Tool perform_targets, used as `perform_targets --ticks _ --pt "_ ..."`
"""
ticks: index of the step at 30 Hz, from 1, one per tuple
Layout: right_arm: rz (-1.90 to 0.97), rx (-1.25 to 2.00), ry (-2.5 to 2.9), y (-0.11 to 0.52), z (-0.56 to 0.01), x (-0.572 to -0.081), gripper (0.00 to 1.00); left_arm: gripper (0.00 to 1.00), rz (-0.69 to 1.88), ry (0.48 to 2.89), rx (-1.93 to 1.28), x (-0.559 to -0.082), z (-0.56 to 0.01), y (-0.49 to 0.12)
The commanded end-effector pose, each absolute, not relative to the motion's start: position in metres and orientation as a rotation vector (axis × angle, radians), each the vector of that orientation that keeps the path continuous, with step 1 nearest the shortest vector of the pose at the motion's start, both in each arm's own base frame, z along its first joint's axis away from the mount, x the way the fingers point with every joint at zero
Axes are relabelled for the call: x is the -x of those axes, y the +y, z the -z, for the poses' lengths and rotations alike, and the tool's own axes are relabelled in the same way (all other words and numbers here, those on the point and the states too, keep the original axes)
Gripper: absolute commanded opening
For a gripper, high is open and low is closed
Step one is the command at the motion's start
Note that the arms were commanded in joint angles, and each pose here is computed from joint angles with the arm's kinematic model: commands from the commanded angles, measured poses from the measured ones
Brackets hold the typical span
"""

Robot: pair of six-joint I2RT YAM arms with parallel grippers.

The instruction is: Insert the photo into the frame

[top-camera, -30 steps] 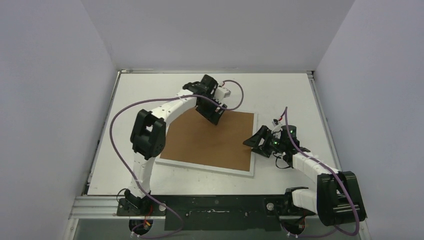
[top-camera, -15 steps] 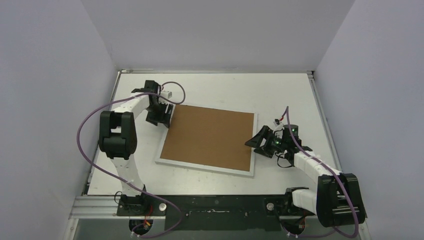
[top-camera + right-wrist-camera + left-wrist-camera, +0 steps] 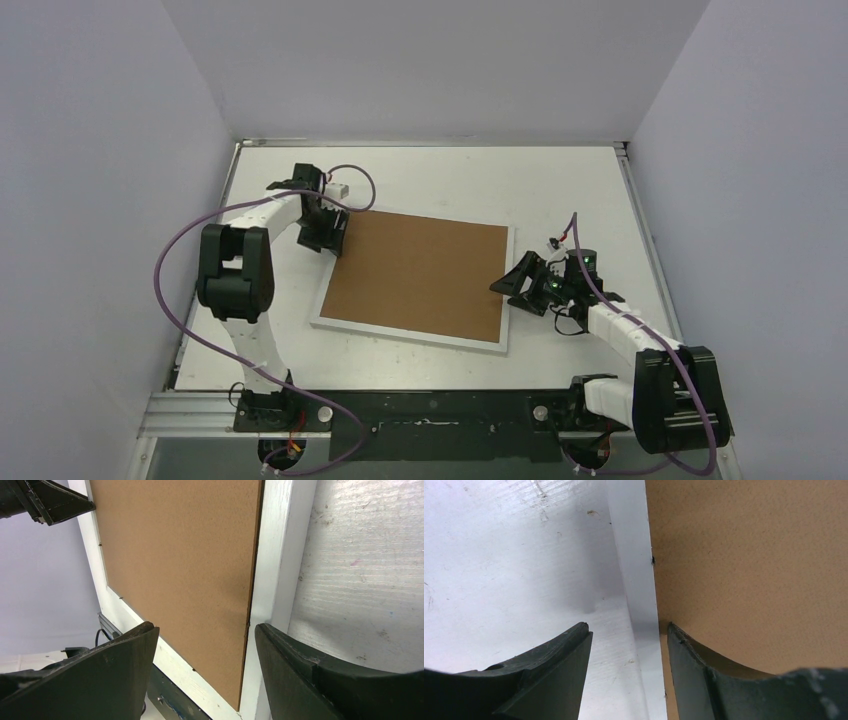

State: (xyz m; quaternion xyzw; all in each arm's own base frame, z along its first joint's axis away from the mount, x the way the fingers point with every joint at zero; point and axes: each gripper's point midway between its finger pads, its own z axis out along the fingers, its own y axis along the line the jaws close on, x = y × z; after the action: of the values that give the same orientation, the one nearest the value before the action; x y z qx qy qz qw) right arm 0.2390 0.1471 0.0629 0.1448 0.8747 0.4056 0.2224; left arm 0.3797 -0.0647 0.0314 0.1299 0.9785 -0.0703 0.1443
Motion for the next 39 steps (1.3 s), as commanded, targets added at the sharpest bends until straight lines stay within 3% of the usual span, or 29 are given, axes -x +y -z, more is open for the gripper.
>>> perform_targets --ticks 1,5,10,22,29,39 --pt "-1.034 -0.449 2.508 0.139 -0.041 -0.227 0.74 0.52 0.271 2.790 -0.366 -0.381 -0.036 -0.071" --pt "-1.026 -0.448 2.504 0.138 -0.043 -0.229 0.73 0.40 0.365 2.777 -0.320 -0.381 -0.044 -0.071" --pt "-1.020 -0.439 2.497 0.138 -0.048 -0.232 0.73 0.31 0.439 2.781 -0.290 -0.380 -0.045 -0.069" --pt "-0.922 -0.368 2.490 0.134 -0.065 -0.250 0.71 0.26 0.527 2.773 -0.274 -0.379 -0.045 -0.075" --pt "-0.769 -0.323 2.397 0.120 -0.106 -0.313 0.78 0.24 0.577 2.736 -0.233 -0.389 -0.054 -0.074" --pt "-0.733 -0.352 2.329 0.122 -0.120 -0.387 0.78 0.23 0.587 2.694 -0.132 -0.420 -0.051 -0.057"
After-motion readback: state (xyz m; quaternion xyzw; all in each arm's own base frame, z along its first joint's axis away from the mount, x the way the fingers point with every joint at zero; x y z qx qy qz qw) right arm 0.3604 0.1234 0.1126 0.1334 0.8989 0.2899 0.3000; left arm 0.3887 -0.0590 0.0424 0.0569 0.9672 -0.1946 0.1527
